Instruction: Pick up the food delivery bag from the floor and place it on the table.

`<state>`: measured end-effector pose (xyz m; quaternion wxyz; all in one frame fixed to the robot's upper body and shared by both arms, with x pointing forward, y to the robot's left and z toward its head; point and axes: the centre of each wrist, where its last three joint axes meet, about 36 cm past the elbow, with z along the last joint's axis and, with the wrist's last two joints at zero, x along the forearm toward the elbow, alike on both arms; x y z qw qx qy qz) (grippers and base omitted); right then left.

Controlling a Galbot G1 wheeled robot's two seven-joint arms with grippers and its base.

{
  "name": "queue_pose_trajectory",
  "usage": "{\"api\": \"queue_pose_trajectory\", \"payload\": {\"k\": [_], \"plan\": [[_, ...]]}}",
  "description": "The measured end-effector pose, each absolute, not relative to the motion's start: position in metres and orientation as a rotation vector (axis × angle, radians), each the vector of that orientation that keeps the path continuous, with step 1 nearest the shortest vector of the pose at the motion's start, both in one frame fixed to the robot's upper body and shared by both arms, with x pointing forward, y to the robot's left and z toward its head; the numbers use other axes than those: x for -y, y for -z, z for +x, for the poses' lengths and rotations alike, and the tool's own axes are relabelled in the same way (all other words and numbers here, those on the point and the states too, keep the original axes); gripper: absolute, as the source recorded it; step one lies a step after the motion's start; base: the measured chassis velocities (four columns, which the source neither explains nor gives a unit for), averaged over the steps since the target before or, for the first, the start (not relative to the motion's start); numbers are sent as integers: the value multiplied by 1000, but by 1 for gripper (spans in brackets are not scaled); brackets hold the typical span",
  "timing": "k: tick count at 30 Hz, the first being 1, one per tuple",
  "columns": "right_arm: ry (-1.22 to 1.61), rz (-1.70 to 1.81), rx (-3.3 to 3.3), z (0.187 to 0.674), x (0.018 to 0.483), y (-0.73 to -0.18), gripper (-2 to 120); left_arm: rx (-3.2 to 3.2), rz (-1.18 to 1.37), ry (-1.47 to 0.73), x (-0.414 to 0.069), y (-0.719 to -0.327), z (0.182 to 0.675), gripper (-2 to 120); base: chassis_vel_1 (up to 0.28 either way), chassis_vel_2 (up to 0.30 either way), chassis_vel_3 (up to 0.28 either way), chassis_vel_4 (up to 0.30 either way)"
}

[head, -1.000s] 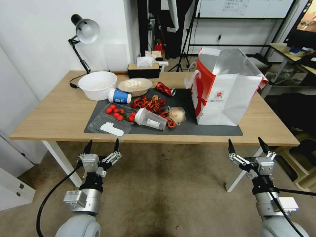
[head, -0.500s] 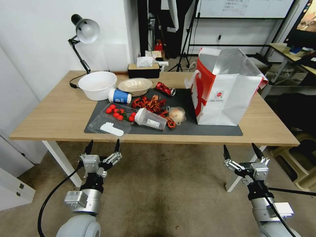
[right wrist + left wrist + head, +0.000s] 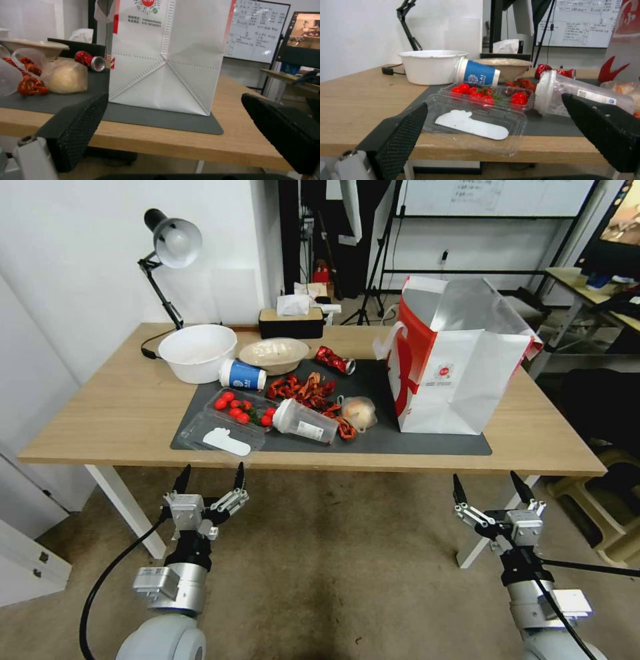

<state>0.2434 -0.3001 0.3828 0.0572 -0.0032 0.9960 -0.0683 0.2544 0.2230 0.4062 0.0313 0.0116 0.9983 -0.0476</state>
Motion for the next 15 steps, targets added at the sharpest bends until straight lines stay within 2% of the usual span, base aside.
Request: {"api": "queue_pose_trajectory", "payload": {"k": [15], "plan": [[205, -1, -3026, 244, 299, -386, 100, -3075, 38, 143, -224, -406, 254, 100, 0, 0, 0, 0]]}}
